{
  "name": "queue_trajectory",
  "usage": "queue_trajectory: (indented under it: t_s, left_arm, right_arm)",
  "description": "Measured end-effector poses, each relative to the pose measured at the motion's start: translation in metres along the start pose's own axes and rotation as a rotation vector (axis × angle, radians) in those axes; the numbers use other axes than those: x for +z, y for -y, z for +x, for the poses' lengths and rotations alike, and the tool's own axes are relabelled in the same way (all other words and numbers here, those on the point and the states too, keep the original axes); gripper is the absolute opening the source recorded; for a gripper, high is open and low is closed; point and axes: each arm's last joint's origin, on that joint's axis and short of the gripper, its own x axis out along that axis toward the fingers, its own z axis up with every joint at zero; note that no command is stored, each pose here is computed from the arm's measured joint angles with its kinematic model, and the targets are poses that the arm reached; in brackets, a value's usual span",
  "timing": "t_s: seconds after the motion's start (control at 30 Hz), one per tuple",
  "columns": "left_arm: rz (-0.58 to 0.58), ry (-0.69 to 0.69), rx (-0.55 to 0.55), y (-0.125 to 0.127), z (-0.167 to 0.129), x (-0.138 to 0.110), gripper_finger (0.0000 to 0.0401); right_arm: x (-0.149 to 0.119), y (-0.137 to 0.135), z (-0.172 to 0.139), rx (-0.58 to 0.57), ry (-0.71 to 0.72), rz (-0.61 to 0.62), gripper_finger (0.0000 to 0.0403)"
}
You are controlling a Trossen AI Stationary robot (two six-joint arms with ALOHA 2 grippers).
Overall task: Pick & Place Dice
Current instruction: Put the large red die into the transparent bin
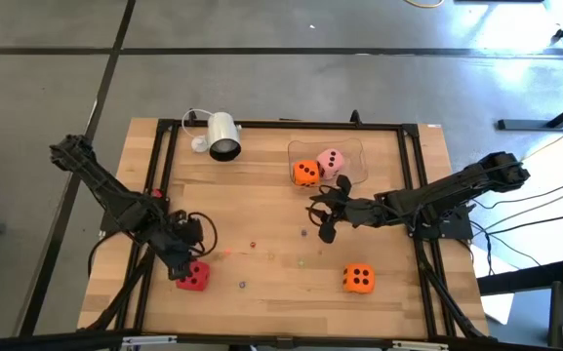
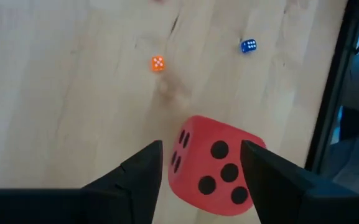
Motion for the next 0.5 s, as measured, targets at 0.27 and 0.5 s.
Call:
queue_trajectory:
  t_s: [0.27, 0.5]
  left_arm:
    - [-0.008, -0.128, -0.108, -0.016, 0.002, 0.018, 0.02]
    - [0.01, -0.14, -0.11, -0.033, 0.009, 0.028, 0.019]
  right_arm:
    - [0.003, -0.002, 0.0, 0.043, 0.017, 0.007, 0.0153]
    - [0.003, -0.002, 0.0, 0.051, 0.014, 0.006, 0.0153]
